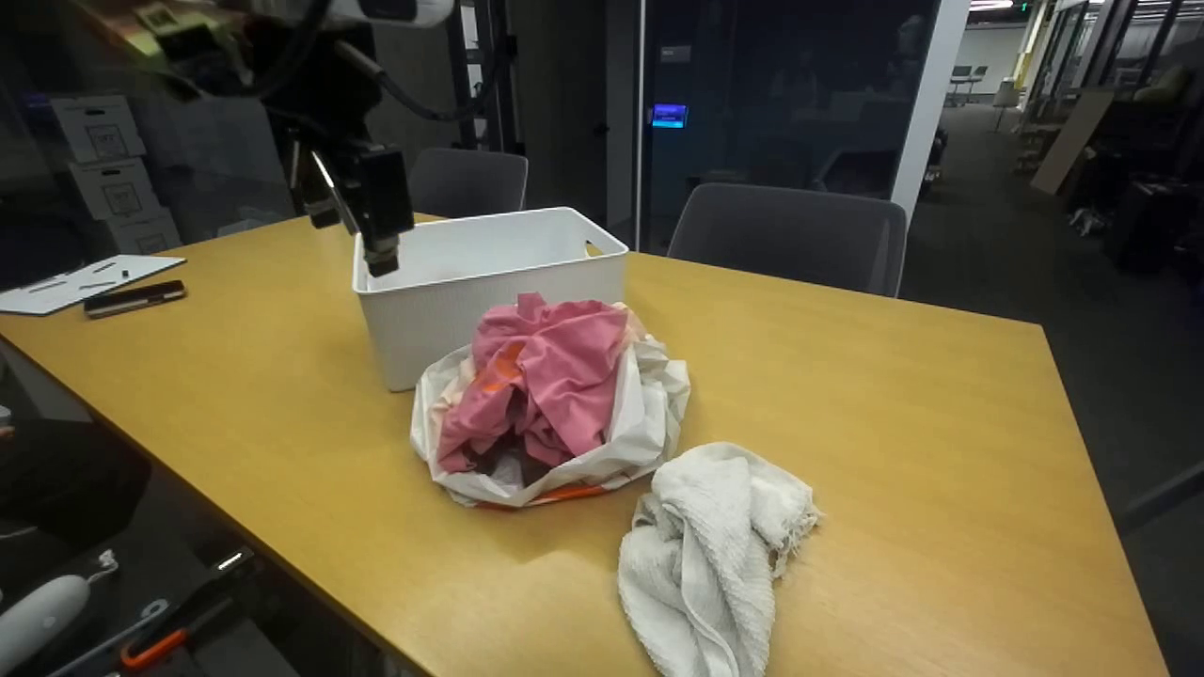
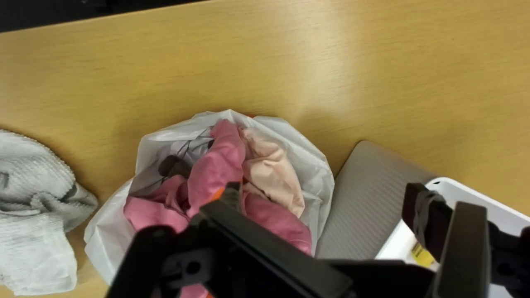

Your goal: Remove the objects inside the plastic bag and place them inside the box on the table

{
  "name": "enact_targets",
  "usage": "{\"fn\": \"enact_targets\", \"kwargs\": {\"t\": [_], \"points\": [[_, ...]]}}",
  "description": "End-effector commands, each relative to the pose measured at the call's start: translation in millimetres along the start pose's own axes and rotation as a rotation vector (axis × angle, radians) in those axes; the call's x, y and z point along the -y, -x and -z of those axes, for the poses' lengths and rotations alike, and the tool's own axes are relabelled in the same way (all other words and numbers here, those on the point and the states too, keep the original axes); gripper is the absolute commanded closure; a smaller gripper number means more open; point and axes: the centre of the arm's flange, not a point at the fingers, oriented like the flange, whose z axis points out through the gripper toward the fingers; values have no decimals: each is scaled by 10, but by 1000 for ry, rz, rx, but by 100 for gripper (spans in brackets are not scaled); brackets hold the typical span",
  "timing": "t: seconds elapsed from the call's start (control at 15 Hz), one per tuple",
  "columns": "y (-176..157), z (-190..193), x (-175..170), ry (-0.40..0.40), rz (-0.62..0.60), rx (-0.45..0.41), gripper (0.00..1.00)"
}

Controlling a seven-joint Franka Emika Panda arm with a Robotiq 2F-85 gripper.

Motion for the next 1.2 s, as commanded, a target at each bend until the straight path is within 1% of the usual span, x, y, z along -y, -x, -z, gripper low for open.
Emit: {"fn": "enact_targets", "kwargs": {"t": [0.0, 0.2, 0.27, 0.53, 0.67, 0.8, 0.87, 0.93, 1.0, 1.13], "points": [[-475, -418, -13, 64, 21, 23, 0], [-722, -806, -90, 128, 26, 43, 0], [-827, -911, -110, 132, 29, 47, 0], [-1190, -1241, -236, 195, 41, 44, 0], [-1341, -1373, -339, 257, 60, 36, 0], [-1454, -1453, -436, 272, 42, 42, 0], [-1496, -1483, -488, 265, 24, 54, 0], [-1526, -1510, -524, 264, 15, 65, 25], [-1554, -1534, -545, 262, 11, 65, 26], [-1590, -1571, -561, 259, 14, 68, 42]]}}
